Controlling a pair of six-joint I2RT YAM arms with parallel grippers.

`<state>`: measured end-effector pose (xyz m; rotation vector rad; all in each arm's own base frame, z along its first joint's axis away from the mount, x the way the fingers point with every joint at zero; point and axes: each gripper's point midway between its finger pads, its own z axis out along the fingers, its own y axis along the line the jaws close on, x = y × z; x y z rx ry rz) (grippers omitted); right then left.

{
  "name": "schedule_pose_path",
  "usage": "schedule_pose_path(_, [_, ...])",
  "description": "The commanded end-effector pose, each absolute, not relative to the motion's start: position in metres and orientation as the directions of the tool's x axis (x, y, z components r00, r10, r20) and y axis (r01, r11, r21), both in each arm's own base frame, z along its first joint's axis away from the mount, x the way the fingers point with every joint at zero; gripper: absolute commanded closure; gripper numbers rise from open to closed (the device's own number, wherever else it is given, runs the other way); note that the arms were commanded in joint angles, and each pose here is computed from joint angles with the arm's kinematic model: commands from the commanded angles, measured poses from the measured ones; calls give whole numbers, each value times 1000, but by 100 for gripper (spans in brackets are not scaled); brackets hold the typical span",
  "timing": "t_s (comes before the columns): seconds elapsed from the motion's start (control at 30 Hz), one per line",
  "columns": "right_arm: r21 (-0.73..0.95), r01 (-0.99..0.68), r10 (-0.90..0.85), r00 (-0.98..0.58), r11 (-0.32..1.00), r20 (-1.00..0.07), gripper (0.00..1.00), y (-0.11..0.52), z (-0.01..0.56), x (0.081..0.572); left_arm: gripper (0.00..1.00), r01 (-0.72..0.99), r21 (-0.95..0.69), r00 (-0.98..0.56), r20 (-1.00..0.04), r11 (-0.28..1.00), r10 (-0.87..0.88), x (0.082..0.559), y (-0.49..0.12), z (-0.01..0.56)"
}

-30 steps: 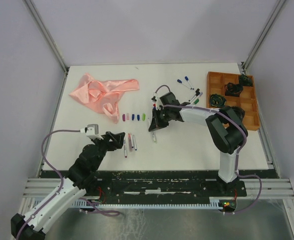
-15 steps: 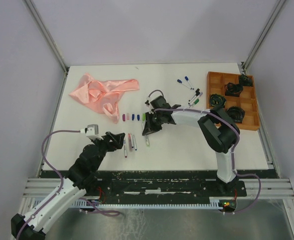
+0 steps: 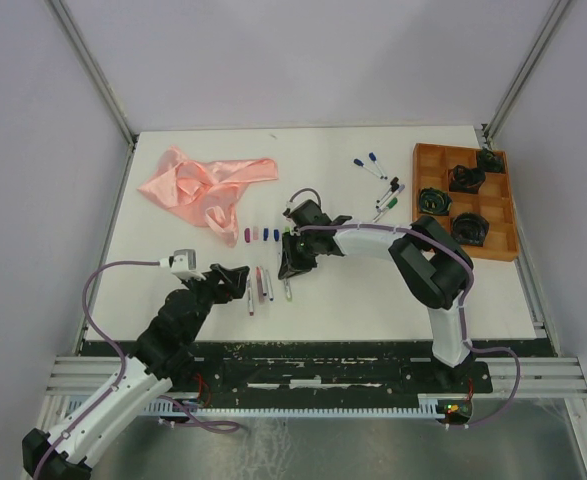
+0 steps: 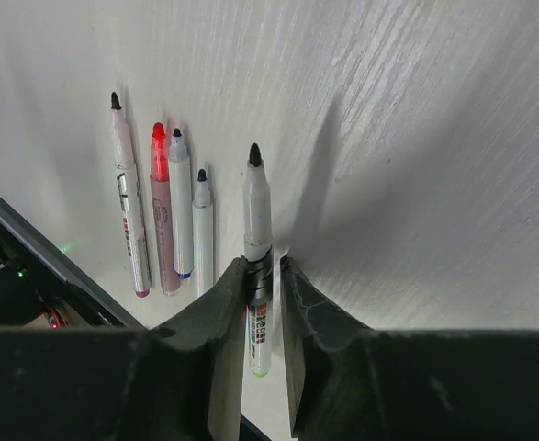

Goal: Open the pen caps
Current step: Place the pen at the center of the board.

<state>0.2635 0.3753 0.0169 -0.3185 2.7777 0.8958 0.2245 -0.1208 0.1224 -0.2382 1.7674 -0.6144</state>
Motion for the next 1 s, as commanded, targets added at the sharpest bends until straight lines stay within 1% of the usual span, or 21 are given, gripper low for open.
schedule_pose_path(0.0, [506, -233, -107, -958, 830, -265, 69, 375, 13, 272, 12, 144, -563, -256, -816, 814, -519, 227, -119, 136])
schedule_pose_path(0.03, [497, -233, -107, -957, 836, -269, 67, 373, 12, 273, 12, 145, -564, -254, -815, 813, -520, 227, -119, 137])
schedule_pose_path(0.07, [488, -235, -108, -956, 841, -274, 62, 372, 12, 274, 12, 144, -565, -255, -815, 813, -521, 227, -119, 137])
schedule_pose_path(0.1, [480, -238, -112, -955, 844, -276, 62, 371, 11, 274, 12, 144, -566, -254, -814, 812, -523, 227, -119, 138])
schedule_pose_path(0.4, [448, -249, -129, -951, 859, -281, 61, 366, 7, 276, 12, 144, -570, -260, -811, 809, -525, 226, -120, 138])
schedule_pose_path(0.63, [466, -268, -141, -947, 843, -289, 61, 370, 14, 275, 12, 140, -572, -267, -808, 808, -526, 225, -119, 135])
schedule_pose_path(0.8, [502, -319, -162, -930, 804, -331, 61, 378, 35, 278, 12, 146, -576, -265, -806, 804, -529, 223, -119, 139])
schedule_pose_path(0.97, [506, -392, -182, -892, 768, -414, 61, 381, 66, 284, 12, 151, -584, -257, -802, 797, -539, 221, -118, 142])
